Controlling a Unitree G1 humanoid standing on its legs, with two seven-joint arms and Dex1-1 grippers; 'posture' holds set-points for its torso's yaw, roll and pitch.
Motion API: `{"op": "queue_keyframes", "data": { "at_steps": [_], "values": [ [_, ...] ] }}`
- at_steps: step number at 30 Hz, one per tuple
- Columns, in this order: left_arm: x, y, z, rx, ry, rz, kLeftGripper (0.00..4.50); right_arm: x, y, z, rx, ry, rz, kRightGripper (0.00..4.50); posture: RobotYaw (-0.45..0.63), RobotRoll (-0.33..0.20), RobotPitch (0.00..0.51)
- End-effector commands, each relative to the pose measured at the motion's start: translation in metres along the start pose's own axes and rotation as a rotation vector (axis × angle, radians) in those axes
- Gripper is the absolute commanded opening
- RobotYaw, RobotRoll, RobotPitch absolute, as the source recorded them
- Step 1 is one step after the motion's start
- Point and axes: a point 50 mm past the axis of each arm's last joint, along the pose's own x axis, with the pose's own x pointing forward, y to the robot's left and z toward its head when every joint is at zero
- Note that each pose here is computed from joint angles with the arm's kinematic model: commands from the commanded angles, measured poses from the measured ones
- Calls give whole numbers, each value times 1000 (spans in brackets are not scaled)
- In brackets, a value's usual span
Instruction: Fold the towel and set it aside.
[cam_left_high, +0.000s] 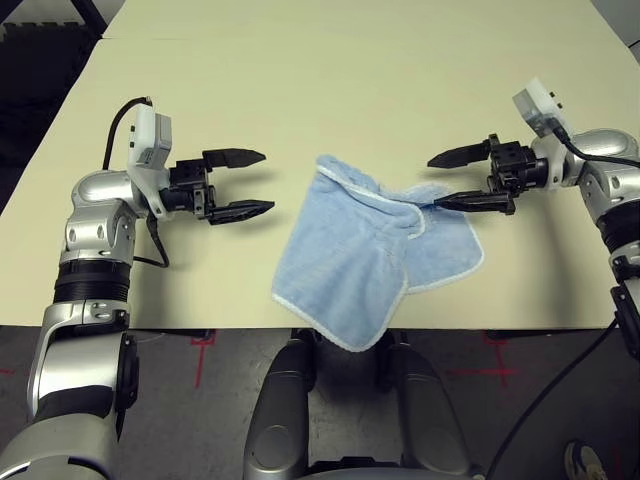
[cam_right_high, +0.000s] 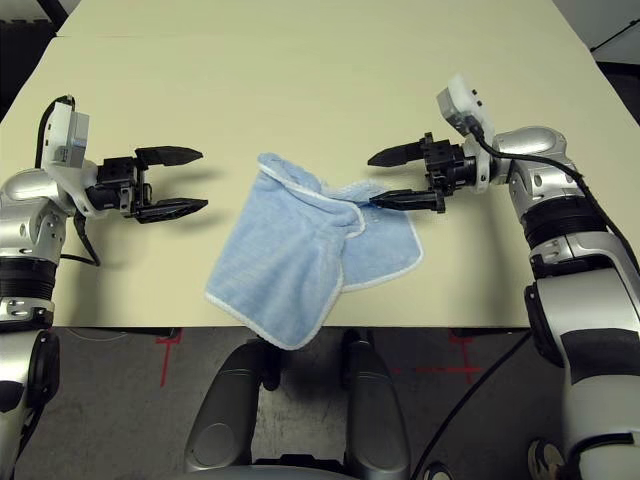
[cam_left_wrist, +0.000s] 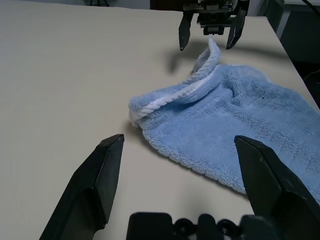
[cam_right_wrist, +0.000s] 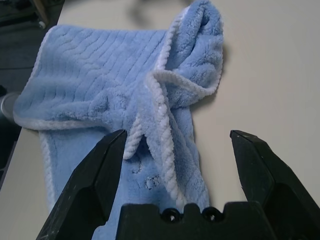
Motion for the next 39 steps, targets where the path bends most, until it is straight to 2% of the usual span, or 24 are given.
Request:
{"op": "queue_keyframes", "data": {
  "at_steps": [1, 6, 12, 18, 21, 24, 30, 39],
  "values": [
    [2, -4, -3, -9, 5, -19, 4472, 7, -5, -10, -91, 138, -65, 4500, 98, 0, 291],
    [4, -5, -3, -9, 2, -20, 4472, 28, -25, -14, -82, 117, -376, 4500, 102, 0, 292],
    [2, -7, -4, -14, 6, -17, 4472, 33, -34, -19, 55, 22, -564, 4500, 108, 0, 293],
    [2, -8, -4, -19, 9, -17, 4472, 18, -35, -9, 124, -43, -486, 4500, 110, 0, 293],
    [3, -8, -5, -21, 8, -20, 4472, 10, -35, -4, 252, -90, -415, 4500, 110, 0, 293],
    [4, -8, -5, -24, 6, -22, 4472, 3, -38, 0, 289, -32, -432, 4500, 111, 0, 296],
    [5, -9, -7, -24, 0, -15, 4472, 10, -45, 7, 179, 159, -445, 4500, 122, 0, 291],
    [0, -15, -7, -30, 4, -7, 4472, 28, -49, 2, 132, 217, -511, 4500, 150, 0, 310]
  ]
}}
